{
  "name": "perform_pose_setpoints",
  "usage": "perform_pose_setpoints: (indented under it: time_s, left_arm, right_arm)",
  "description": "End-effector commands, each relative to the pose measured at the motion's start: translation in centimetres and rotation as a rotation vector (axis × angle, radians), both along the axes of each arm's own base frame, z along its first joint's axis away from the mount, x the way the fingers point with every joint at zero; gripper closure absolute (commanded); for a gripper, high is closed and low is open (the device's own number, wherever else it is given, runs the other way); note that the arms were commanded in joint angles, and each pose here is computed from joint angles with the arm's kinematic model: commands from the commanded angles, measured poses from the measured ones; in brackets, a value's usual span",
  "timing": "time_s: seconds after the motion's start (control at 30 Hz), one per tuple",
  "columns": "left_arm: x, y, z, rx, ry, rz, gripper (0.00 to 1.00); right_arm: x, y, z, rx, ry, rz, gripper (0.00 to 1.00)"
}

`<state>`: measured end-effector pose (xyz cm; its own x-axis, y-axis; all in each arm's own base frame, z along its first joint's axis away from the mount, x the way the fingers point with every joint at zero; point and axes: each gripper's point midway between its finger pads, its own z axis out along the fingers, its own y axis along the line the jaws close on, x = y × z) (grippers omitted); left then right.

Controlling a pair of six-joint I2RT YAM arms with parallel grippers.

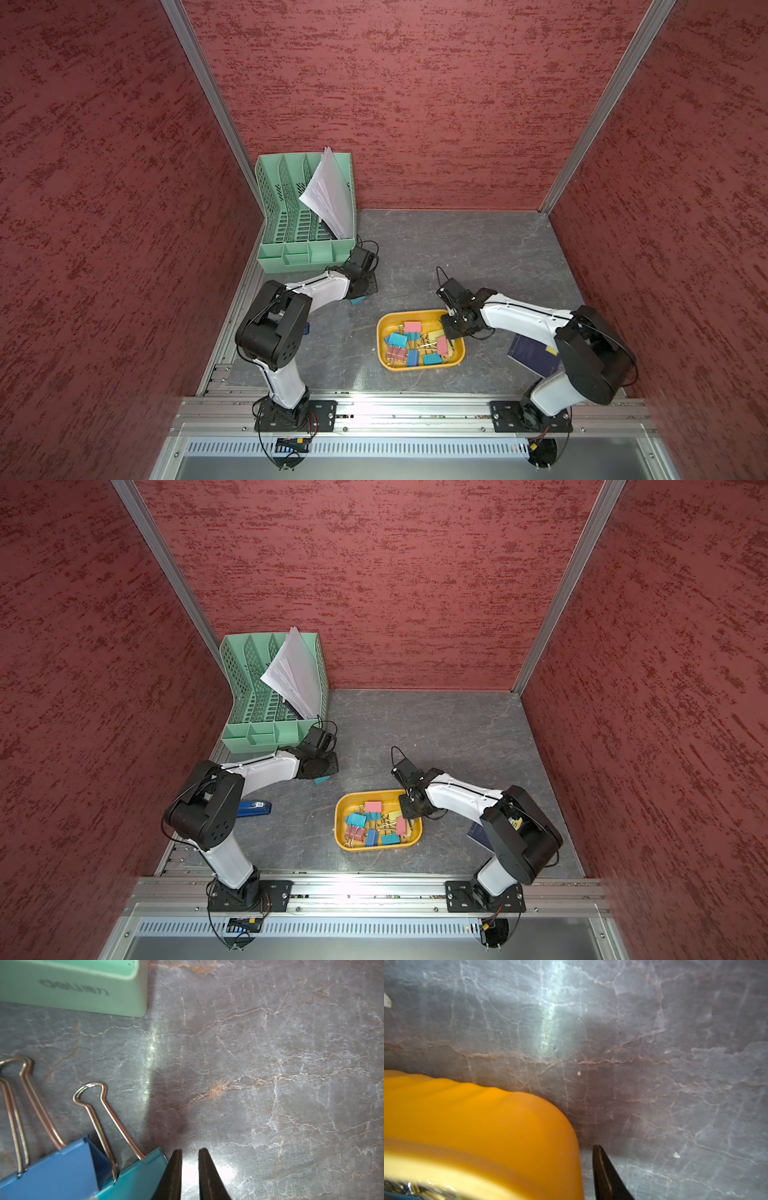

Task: Put the binder clips in the storage box
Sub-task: Pick up the binder clip at the center of the board.

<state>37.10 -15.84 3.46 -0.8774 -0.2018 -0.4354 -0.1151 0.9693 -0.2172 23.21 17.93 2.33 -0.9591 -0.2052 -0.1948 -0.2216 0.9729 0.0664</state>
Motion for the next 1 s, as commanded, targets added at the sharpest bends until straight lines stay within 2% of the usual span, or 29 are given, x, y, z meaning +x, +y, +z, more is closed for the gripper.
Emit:
perform_pose_setpoints:
  time_s: [0.0, 0.17, 0.3, 0.4, 0.47, 0.63, 0.77, 0.97]
  left_arm:
    - [-1.4, 1.0, -0.2, 0.006, 0.011, -0.004, 0.81]
    - [-4.2, 2.4, -0.3, 0.022, 0.04, -0.008, 0.8]
    - [-5.8, 3.1, 0.7, 0.009, 0.022, -0.008, 0.74]
    - [-6.0, 2.5, 2.2, -0.032, -0.021, -0.026, 0.56]
    - [-6.0, 2.0, 3.4, -0.056, -0.043, -0.037, 0.36]
    - [-7.3, 3.5, 4.8, -0.029, -0.059, -0.001, 0.19]
    - [-8.6, 4.8, 3.6, -0.017, 0.002, -0.002, 0.15]
    - [-9.4, 4.9, 1.8, -0.028, 0.069, -0.008, 0.15]
  right_arm:
    - [0.1, 0.1, -0.1, 0.014, 0.002, 0.001, 0.68]
    - [0.1, 0.1, 0.0, 0.017, 0.002, 0.0, 0.68]
    - [0.0, 0.1, 0.0, 0.019, 0.0, -0.002, 0.68]
    - [0.1, 0.3, -0.1, 0.022, 0.002, 0.001, 0.67]
    - [0.3, 0.4, -0.2, 0.023, 0.004, 0.003, 0.67]
    - [0.4, 0.6, 0.2, 0.033, -0.002, 0.002, 0.67]
    - [0.3, 0.4, 0.5, 0.032, -0.007, 0.001, 0.66]
    - [0.2, 0.4, 0.7, 0.034, -0.008, 0.002, 0.66]
